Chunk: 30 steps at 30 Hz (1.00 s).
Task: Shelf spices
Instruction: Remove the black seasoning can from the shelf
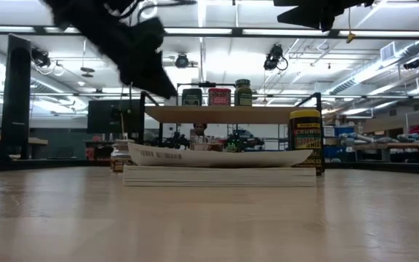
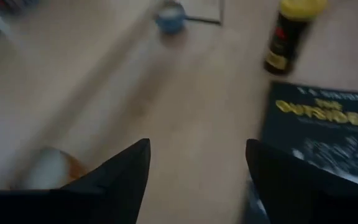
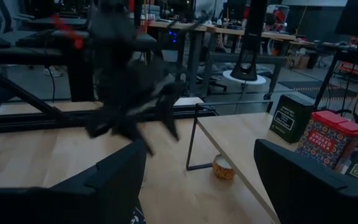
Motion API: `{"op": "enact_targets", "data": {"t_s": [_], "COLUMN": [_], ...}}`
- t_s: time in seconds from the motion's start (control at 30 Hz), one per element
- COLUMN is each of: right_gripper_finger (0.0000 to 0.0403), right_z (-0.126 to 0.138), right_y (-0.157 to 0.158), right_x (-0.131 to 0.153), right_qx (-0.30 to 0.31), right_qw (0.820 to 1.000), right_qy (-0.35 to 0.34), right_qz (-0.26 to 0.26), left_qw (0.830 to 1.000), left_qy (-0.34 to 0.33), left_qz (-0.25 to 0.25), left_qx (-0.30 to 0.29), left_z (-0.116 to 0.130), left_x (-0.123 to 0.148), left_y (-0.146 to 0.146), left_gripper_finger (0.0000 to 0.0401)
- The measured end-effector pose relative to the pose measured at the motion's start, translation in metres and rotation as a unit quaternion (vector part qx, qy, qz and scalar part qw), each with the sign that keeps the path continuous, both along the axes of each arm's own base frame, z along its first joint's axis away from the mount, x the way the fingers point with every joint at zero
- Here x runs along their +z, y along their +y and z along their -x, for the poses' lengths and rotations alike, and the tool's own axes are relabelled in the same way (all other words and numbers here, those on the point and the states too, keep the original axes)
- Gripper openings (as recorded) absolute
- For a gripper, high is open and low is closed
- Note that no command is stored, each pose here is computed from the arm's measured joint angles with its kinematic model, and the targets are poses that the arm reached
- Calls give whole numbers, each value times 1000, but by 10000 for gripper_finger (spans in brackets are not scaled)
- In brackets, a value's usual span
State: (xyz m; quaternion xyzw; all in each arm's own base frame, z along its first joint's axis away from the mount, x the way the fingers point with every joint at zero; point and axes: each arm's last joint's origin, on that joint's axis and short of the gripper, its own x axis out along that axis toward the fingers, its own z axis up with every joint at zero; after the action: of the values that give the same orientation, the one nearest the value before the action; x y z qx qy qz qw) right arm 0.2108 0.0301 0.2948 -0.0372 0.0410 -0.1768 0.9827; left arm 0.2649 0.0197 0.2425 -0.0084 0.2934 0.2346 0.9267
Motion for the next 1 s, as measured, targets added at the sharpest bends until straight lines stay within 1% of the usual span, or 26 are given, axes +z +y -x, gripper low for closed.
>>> {"op": "enact_targets", "data": {"t_s": [0.13,0.27,0.33,0.4,0.5,0.63,0.73,0.8,1.0], "right_gripper_finger": [297,297,297,297,297,297,297,297,297], "right_z": [0,0,0,0,0,0,0,0,0], "right_y": [0,1,1,1,1,1,1,1,3], "right_x": [0,0,0,0,0,0,1,1,1], "right_qx": [1,9,10,10,12,15,20,23,26], "right_qw": [1000,1000,1000,1000,1000,1000,1000,1000,1000], "right_qy": [0,0,0,0,0,-1,-3,-8,-9], "right_qz": [0,0,0,-1,-1,-1,-3,-5,-8], "left_qw": [998,993,991,991,991,990,990,991,988], "left_qy": [25,35,37,34,40,71,93,101,115], "left_qz": [-54,-116,-130,-131,-130,-119,-102,-91,-101], "left_qx": [-4,8,14,11,21,19,10,9,15], "left_z": [-5,-2,3,9,14,10,1,-4,-14], "left_x": [49,97,115,126,130,118,104,99,99], "left_y": [19,45,62,79,106,141,162,174,197], "left_gripper_finger": [273,293,308,323,342,353,353,353,353]}}
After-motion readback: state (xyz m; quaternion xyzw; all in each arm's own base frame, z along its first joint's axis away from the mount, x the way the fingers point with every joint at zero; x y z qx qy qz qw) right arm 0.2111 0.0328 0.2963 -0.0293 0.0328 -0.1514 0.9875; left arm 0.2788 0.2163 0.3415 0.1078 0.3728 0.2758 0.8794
